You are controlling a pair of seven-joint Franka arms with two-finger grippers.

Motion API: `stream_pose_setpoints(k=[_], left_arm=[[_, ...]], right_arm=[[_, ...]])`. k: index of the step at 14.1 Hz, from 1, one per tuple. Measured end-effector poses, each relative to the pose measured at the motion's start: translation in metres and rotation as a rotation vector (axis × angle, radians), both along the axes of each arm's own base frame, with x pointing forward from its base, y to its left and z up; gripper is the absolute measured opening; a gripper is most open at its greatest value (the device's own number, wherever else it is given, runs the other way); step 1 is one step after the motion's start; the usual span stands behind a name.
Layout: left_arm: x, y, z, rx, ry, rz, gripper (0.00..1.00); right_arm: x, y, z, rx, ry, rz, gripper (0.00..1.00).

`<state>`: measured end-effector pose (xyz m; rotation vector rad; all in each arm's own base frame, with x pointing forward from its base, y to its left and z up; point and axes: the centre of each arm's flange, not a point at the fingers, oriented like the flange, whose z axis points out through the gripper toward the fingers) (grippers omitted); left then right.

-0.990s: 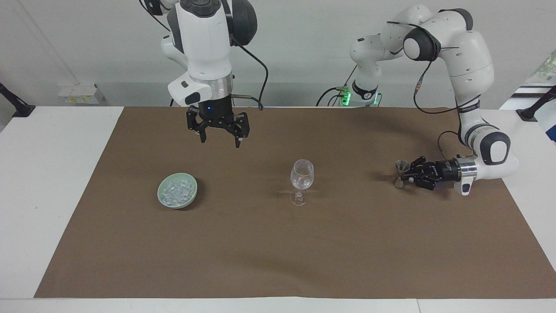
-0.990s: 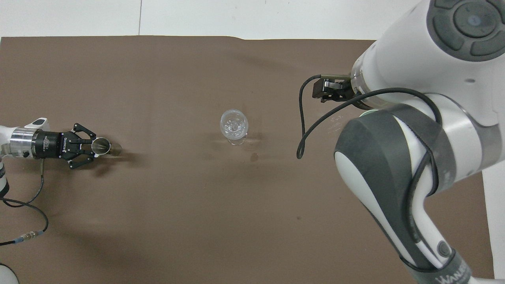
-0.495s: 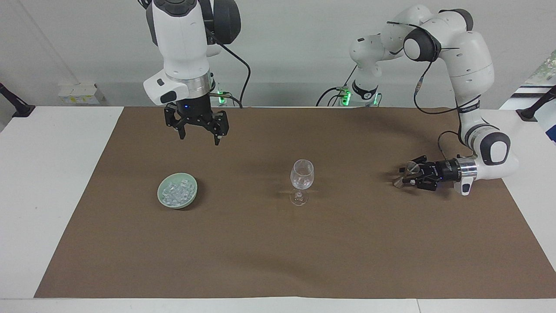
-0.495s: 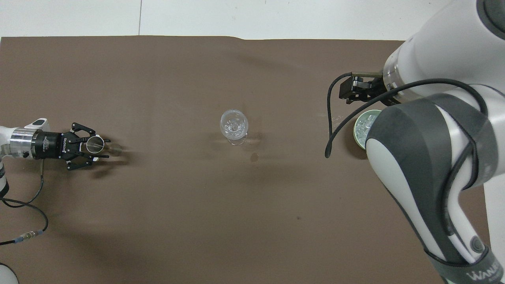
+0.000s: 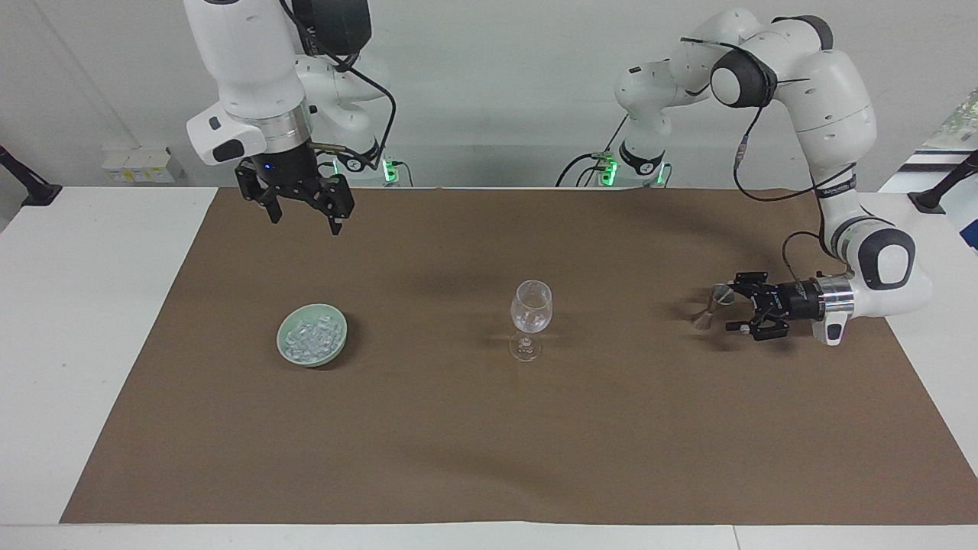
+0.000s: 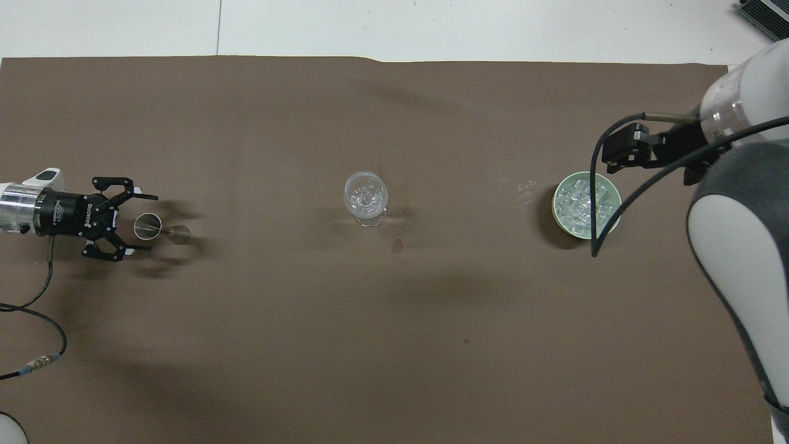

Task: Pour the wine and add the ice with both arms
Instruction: 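Set the metal cup on the table with the left gripper while the right gripper retracts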

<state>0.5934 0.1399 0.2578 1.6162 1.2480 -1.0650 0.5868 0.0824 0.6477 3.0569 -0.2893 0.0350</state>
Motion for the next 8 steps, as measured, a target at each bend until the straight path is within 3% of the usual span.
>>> stream_pose_setpoints(k=[4, 8], left_arm=[[0.012, 0.002, 0.019, 0.069, -0.037, -0.066, 1.0], [0.037, -0.008, 0.071, 0.187, -0.171, -0.19, 1.0]], right_arm=[[-0.016, -0.029, 0.016, 0.026, 0.036, 0.03, 1.0], [-0.026, -0.067, 0.03, 0.038, 0.037, 0.076, 1.0]])
